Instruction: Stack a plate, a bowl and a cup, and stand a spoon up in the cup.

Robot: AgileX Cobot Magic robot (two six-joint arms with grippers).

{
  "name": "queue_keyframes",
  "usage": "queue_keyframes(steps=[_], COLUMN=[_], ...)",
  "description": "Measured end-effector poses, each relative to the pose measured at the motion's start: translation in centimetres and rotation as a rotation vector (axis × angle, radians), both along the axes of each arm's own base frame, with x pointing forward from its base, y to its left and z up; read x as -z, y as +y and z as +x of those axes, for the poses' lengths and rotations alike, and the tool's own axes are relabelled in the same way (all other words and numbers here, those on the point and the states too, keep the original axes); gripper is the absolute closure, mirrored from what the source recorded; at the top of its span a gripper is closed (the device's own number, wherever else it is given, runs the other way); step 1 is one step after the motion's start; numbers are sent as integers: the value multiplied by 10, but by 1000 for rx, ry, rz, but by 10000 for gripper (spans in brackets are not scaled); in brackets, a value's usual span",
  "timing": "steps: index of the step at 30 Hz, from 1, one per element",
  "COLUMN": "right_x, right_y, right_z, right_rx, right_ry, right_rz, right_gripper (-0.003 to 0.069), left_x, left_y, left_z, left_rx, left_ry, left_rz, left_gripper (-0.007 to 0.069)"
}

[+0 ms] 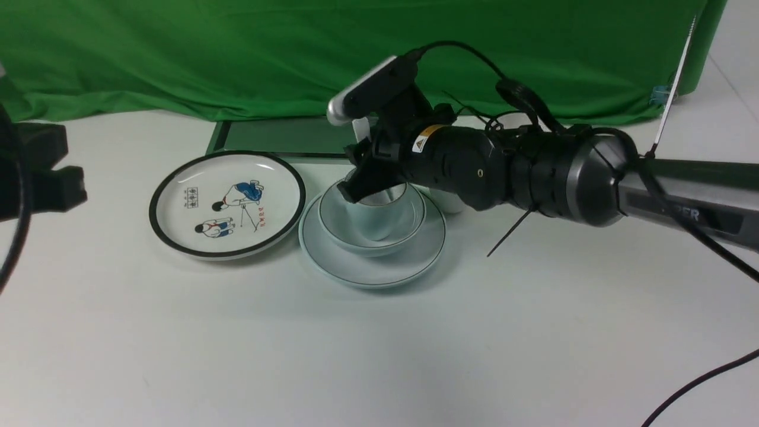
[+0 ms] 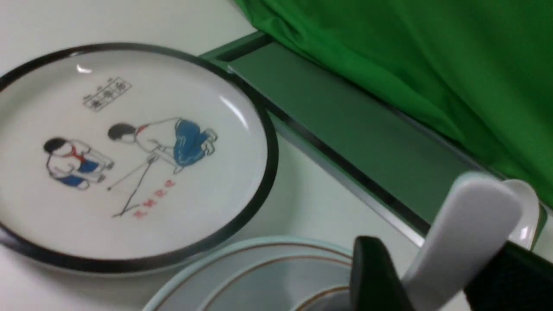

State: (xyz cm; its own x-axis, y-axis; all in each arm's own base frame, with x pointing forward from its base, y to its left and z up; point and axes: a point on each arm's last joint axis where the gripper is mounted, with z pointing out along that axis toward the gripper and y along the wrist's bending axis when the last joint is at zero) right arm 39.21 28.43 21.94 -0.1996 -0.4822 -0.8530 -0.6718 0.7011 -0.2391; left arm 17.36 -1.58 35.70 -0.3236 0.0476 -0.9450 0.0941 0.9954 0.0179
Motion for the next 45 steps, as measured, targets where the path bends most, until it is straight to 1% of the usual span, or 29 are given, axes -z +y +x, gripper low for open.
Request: queue_keyframes(steps=[2, 4, 5, 6, 8, 9, 12, 15, 17, 20, 21, 23, 24, 25, 28, 30, 31, 33, 34, 35, 37, 38, 39, 40, 41, 42, 44, 45], right_x=[-4, -33, -32, -62, -95, -113, -150, -167, -162, -132, -130, -110, -93, -90, -67, -63, -57, -53, -53, -46, -39, -35, -27, -25, -11, -6, 8, 15], right_y=[-2, -9, -10, -19, -31, -39, -61, -92, -109, -134, -138, -149, -164, -165, -190, -197, -207, -220, -221, -230, -237, -238, -244, -245, -252, -255, -263, -265], right_z=[-5, -24, -24, -40, -61, -73, -106, -148, -170, -201, -207, -221, -239, -239, -269, -275, -284, -296, -297, -305, -314, -314, -322, -323, -330, -332, -337, -338], right_rx=[-19, -66, -69, -104, -134, -145, -155, -142, -130, -103, -98, -91, -91, -91, -91, -82, -48, -2, 3, 34, 46, 48, 61, 62, 112, 136, 238, 278], right_ry=[46, 115, 128, 140, 152, 157, 143, 109, 86, 95, 87, 104, 91, 98, 56, 42, 10, -55, -54, -89, -154, -156, -208, -213, -236, -242, -236, -234], right_rz=[-22, -56, -64, -85, -104, -105, -86, -50, -34, -26, -19, -41, -79, -88, -137, -143, -135, -106, -97, -72, -32, -35, 6, 10, 72, 99, 184, 204], right_gripper=[311, 391, 400, 482, 578, 612, 643, 646, 646, 646, 646, 646, 645, 645, 649, 649, 649, 649, 649, 649, 649, 649, 649, 649, 649, 649, 649, 649], left_x=[0, -1, -1, -1, -1, -1, -1, -1, -1, -1, -1, -1, -1, -1, -1, -1, -1, -1, -1, -1, -1, -1, -1, -1, -1, -1, -1, -1], left_y=[0, 0, 0, 0, 0, 0, 0, 0, 0, 0, 0, 0, 0, 0, 0, 0, 0, 0, 0, 1, 1, 1, 1, 1, 1, 1, 1, 1], left_z=[0, 0, 0, 0, 0, 0, 0, 0, 0, 0, 0, 0, 0, 0, 0, 0, 0, 0, 0, 0, 0, 0, 0, 0, 0, 0, 0, 0], left_rx=[1, 2, 2, 2, 3, 3, 4, 5, 5, 5, 5, 5, 5, 5, 5, 5, 5, 5, 5, 4, 3, 3, 3, 3, 3, 3, 3, 3], left_ry=[-2, -11, -11, -12, -12, -12, -13, -14, -14, -14, -14, -14, -14, -14, -14, -14, -14, -13, -13, -13, -14, -14, -14, -14, -14, -14, -14, -14], left_rz=[3, 18, 18, 21, 24, 25, 27, 30, 30, 30, 30, 30, 30, 30, 30, 30, 30, 30, 30, 31, 31, 31, 31, 31, 32, 32, 32, 30], left_gripper=[604, 601, 601, 600, 599, 597, 594, 591, 591, 588, 588, 588, 586, 586, 582, 582, 580, 578, 578, 576, 572, 572, 570, 570, 568, 567, 566, 566])
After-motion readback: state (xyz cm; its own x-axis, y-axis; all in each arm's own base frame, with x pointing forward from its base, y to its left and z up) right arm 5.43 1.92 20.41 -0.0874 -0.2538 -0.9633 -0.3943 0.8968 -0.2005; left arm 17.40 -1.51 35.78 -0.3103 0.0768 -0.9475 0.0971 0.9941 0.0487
